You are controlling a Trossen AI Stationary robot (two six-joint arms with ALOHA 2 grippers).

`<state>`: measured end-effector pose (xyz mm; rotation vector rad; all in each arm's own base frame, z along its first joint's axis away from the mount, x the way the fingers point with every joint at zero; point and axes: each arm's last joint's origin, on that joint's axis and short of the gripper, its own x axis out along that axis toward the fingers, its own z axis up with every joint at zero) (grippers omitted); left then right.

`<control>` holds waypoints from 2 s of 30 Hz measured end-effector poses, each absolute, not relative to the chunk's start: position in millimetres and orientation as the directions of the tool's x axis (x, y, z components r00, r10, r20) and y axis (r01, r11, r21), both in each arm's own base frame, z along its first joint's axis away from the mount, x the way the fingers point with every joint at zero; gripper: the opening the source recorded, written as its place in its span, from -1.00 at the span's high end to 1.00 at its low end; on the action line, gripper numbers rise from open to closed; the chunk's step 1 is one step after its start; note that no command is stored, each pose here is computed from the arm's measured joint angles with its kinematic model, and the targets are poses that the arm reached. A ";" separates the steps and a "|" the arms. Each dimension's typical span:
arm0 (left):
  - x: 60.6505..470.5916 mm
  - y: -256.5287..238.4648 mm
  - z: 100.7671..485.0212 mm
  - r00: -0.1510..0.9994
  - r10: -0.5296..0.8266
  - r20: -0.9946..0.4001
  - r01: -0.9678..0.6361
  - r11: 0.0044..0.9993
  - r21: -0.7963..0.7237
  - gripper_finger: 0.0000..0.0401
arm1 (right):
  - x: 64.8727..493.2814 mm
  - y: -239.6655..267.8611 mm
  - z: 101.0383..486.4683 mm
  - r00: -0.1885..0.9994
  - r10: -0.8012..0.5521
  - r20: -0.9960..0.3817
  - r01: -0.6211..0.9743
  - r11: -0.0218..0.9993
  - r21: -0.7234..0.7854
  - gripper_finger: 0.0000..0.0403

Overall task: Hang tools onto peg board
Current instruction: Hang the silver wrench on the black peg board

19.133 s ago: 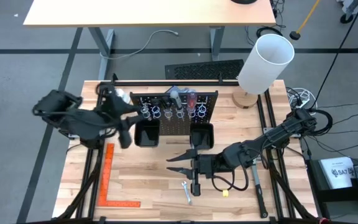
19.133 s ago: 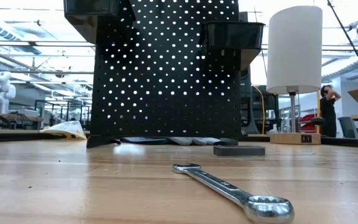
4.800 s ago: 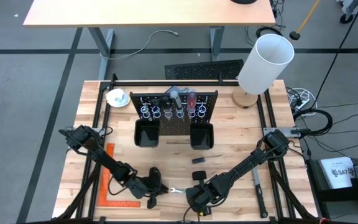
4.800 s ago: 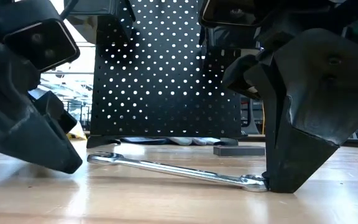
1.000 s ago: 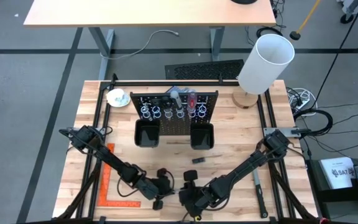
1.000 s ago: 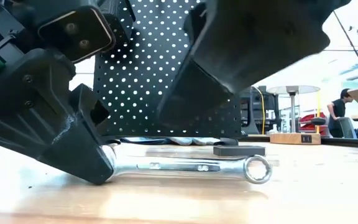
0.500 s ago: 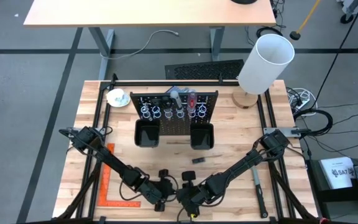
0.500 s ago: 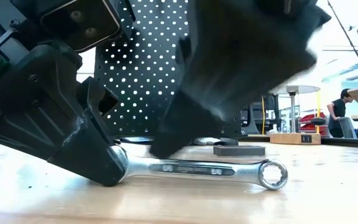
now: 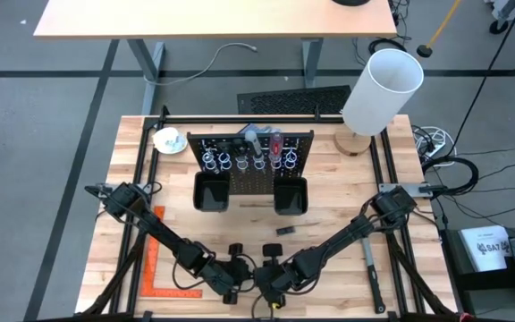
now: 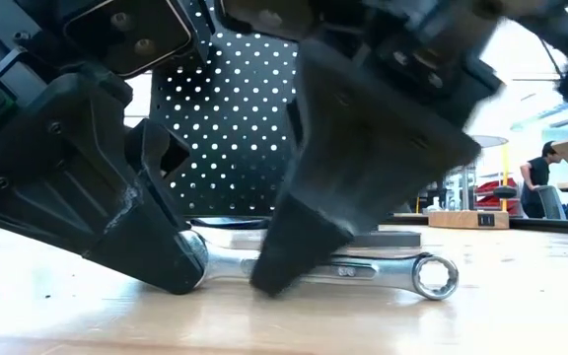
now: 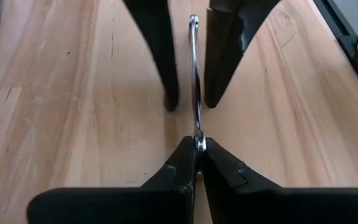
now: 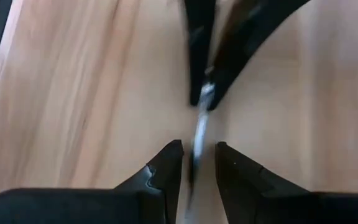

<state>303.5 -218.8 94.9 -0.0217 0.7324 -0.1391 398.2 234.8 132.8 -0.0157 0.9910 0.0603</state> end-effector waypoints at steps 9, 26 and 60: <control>301.2 -219.6 102.3 0.740 -0.137 -0.659 0.132 0.990 -0.057 0.91 | 401.0 234.1 126.4 0.530 0.073 -0.845 -0.065 0.997 0.045 0.86; 300.3 -222.5 106.0 0.748 -0.152 -0.646 0.137 0.988 -0.073 0.68 | 402.1 234.6 126.7 0.541 0.082 -0.837 -0.091 0.995 0.038 0.97; 199.5 -220.3 306.8 0.992 0.050 -0.114 -0.042 0.996 0.075 0.40 | 380.6 229.4 281.9 0.916 -0.088 -0.391 0.016 0.983 -0.184 0.97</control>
